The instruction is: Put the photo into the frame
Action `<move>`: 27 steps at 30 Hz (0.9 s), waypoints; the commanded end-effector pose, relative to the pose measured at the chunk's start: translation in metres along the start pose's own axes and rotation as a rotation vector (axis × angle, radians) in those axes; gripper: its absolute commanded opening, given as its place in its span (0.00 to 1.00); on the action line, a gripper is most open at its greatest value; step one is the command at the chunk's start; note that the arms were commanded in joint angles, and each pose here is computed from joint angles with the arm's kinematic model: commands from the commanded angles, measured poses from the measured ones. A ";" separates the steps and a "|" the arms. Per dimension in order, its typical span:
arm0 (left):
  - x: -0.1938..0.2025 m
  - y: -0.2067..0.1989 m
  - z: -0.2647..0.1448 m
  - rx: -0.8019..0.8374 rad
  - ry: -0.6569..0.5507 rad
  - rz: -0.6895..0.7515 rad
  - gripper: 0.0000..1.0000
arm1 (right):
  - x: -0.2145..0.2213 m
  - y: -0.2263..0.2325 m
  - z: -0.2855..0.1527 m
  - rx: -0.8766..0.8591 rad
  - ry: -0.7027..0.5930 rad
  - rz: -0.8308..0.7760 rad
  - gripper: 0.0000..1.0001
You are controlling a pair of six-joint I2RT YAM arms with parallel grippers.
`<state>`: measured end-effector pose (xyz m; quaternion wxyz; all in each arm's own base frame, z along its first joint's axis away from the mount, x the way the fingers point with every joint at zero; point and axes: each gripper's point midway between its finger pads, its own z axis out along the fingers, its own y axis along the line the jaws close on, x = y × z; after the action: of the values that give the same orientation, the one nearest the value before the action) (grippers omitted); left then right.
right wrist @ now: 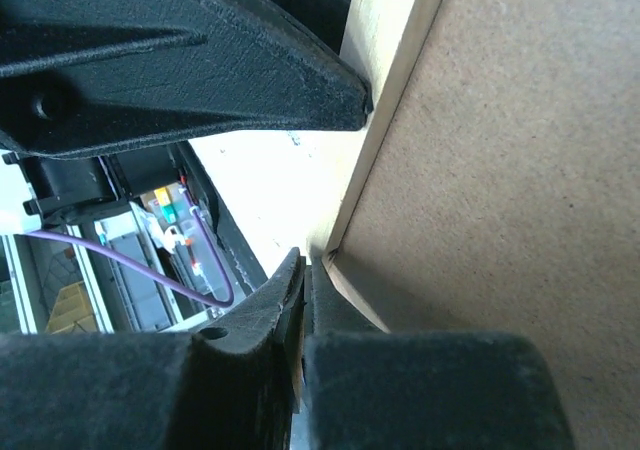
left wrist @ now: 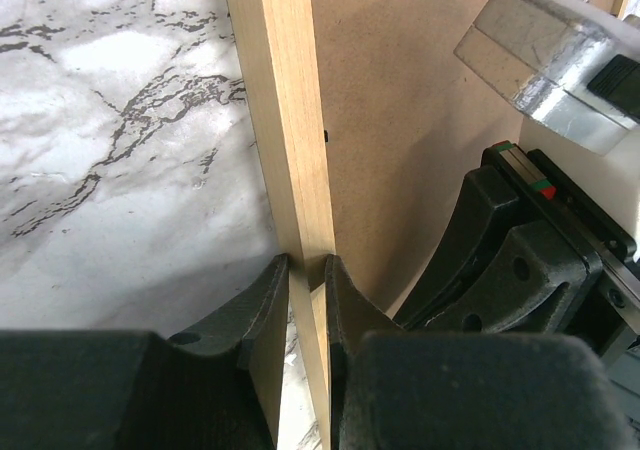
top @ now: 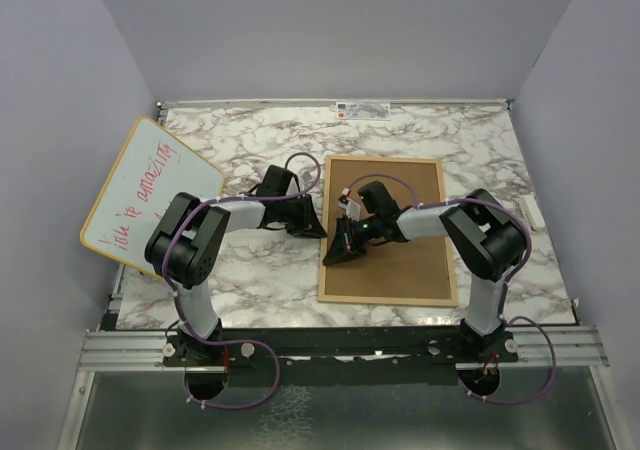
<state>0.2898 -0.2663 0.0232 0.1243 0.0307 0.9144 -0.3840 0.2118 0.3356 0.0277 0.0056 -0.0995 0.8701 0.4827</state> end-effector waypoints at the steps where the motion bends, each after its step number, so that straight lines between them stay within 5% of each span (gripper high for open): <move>1: 0.057 0.086 0.007 -0.318 0.139 -0.072 0.19 | 0.019 -0.044 0.004 0.178 0.042 0.050 0.06; 12: 0.059 0.092 0.007 -0.337 0.148 -0.081 0.19 | 0.014 -0.083 -0.005 0.403 -0.031 0.118 0.06; 16: 0.059 0.095 0.005 -0.351 0.149 -0.082 0.19 | 0.008 -0.093 -0.021 0.478 -0.115 0.170 0.14; 21: 0.060 0.096 0.006 -0.348 0.155 -0.085 0.18 | -0.007 -0.062 -0.034 0.373 -0.217 0.093 0.28; 27: 0.058 0.094 0.007 -0.338 0.153 -0.083 0.18 | -0.026 -0.015 -0.028 0.167 -0.230 -0.025 0.32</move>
<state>0.2886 -0.2650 0.0214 0.1083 0.0256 0.9152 -0.3873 0.2302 0.3049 0.0306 0.0820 -0.0333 0.9106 0.4036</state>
